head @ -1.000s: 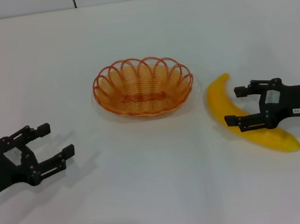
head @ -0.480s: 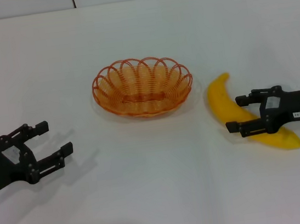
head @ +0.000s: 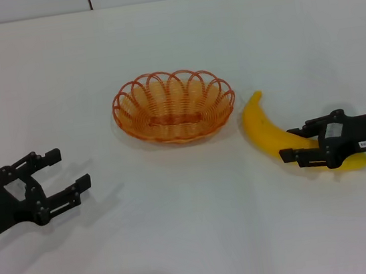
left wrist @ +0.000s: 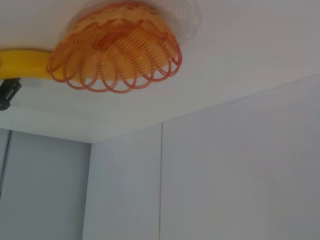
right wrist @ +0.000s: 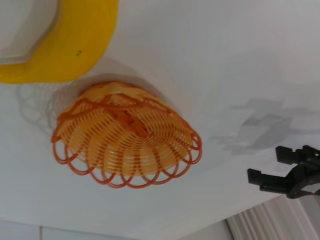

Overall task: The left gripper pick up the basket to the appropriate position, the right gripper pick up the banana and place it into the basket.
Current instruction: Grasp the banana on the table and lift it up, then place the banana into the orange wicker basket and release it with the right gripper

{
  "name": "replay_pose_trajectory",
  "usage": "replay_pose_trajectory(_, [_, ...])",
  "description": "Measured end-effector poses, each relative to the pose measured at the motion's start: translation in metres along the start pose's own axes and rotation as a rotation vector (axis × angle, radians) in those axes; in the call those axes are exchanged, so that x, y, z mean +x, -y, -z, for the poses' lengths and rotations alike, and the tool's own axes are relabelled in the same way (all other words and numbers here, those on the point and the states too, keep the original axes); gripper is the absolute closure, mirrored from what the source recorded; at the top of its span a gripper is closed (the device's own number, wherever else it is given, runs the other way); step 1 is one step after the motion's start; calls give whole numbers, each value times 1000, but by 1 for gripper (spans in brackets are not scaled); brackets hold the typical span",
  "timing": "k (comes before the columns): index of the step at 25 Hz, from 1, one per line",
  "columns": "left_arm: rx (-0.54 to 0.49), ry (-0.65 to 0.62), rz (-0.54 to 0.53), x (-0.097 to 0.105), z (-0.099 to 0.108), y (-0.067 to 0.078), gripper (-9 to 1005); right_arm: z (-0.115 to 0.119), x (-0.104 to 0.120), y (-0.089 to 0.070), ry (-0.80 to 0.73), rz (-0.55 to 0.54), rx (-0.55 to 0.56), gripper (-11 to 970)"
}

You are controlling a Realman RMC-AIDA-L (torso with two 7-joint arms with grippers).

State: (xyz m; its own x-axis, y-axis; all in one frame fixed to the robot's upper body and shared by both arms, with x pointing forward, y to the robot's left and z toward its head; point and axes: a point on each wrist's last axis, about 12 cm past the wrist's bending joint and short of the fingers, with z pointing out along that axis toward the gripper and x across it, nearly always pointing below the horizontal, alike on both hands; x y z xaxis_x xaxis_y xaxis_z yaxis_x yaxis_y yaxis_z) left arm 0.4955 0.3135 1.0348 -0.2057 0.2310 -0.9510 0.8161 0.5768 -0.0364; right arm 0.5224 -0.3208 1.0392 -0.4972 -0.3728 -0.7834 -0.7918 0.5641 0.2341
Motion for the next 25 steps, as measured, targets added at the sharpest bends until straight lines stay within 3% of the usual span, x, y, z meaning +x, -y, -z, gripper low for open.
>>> replay_pose_trajectory(9, [-9,6,1,-1,1,-1,194,4,-9,2,36,5,11,471])
replay_pose_trajectory(16, [-7,6,-1,-1,0,-2,194,18,-44,12,268,71,97,472])
replay_pose_trajectory(19, [-1,8,-7,-3,-3,-2,194,1,-65,3,359,171,62,471])
replay_pose_trajectory(25, [29,20,-10,-9,-14,-3,194,-61,-104,-27,375,384,-108,445])
